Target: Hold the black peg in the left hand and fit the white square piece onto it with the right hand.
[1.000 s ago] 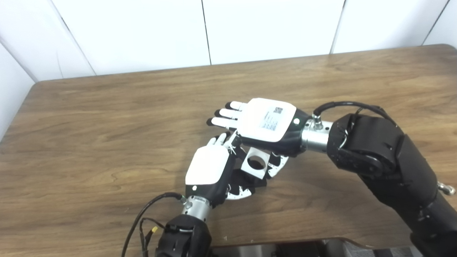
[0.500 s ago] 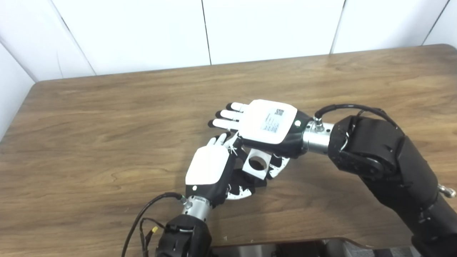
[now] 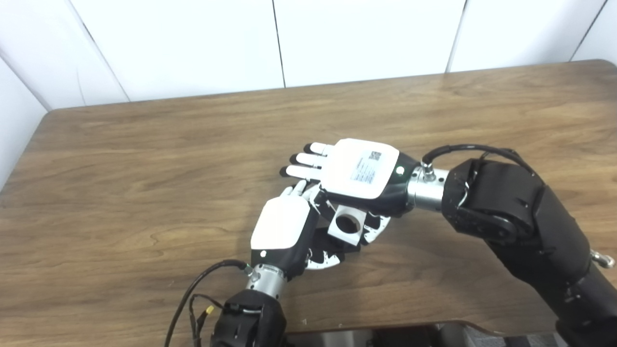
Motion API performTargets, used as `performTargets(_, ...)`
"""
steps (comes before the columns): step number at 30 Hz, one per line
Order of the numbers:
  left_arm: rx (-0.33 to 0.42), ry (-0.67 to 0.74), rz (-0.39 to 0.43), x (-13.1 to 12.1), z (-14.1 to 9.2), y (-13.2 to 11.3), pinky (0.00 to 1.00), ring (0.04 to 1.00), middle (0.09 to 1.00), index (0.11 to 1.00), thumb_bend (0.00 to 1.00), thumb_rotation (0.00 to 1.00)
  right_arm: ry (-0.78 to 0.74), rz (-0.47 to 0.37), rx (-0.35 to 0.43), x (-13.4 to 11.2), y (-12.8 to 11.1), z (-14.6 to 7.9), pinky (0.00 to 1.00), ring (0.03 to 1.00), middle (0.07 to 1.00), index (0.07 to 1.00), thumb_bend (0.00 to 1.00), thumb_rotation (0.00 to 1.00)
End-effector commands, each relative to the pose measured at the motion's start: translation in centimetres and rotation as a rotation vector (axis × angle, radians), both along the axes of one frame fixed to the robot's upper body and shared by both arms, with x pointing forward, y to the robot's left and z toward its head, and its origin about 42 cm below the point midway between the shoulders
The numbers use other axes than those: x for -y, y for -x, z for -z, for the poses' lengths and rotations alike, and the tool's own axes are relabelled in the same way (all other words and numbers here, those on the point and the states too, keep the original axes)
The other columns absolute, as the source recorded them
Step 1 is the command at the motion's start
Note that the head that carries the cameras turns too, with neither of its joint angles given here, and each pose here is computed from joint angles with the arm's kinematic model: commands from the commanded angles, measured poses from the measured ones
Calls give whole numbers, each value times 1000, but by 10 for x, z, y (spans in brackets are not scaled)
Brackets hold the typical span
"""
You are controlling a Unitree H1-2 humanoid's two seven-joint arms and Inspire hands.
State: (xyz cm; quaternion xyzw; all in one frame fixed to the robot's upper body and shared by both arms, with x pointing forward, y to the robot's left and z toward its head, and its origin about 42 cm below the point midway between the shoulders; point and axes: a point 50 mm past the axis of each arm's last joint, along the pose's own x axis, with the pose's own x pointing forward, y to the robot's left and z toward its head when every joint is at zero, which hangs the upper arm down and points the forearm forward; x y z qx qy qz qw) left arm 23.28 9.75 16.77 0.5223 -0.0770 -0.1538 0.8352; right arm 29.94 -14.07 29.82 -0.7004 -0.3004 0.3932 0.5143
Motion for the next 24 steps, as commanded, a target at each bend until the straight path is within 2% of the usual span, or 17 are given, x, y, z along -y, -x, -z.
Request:
performTargets(1, -12, -16, 12, 4, 2, -1, 950, 973, 895, 494, 512, 78, -33, -18, 40, -3, -2, -10, 1000, 1000, 999, 492, 521, 148)
performTargets(14, -12, -17, 22, 8, 4, -1, 956, 972, 898, 497, 512, 81, -23, -31, 42, -5, -3, -8, 1000, 1000, 1000, 492, 523, 146)
performTargets(21, -36, -8, 26, 10, 4, 0, 994, 992, 916, 497, 510, 81, -25, -27, 39, -6, -4, -8, 1000, 1000, 1000, 494, 521, 149)
performTargets(22, -38, -7, 26, 10, 5, 0, 997, 995, 920, 580, 589, 163, -25, -27, 36, -6, -4, -8, 1000, 1000, 1000, 494, 521, 149)
performTargets(24, -44, -5, 26, 10, 5, 0, 994, 997, 925, 663, 659, 243, -23, -27, 34, -7, -4, -7, 1000, 1000, 1000, 494, 522, 147)
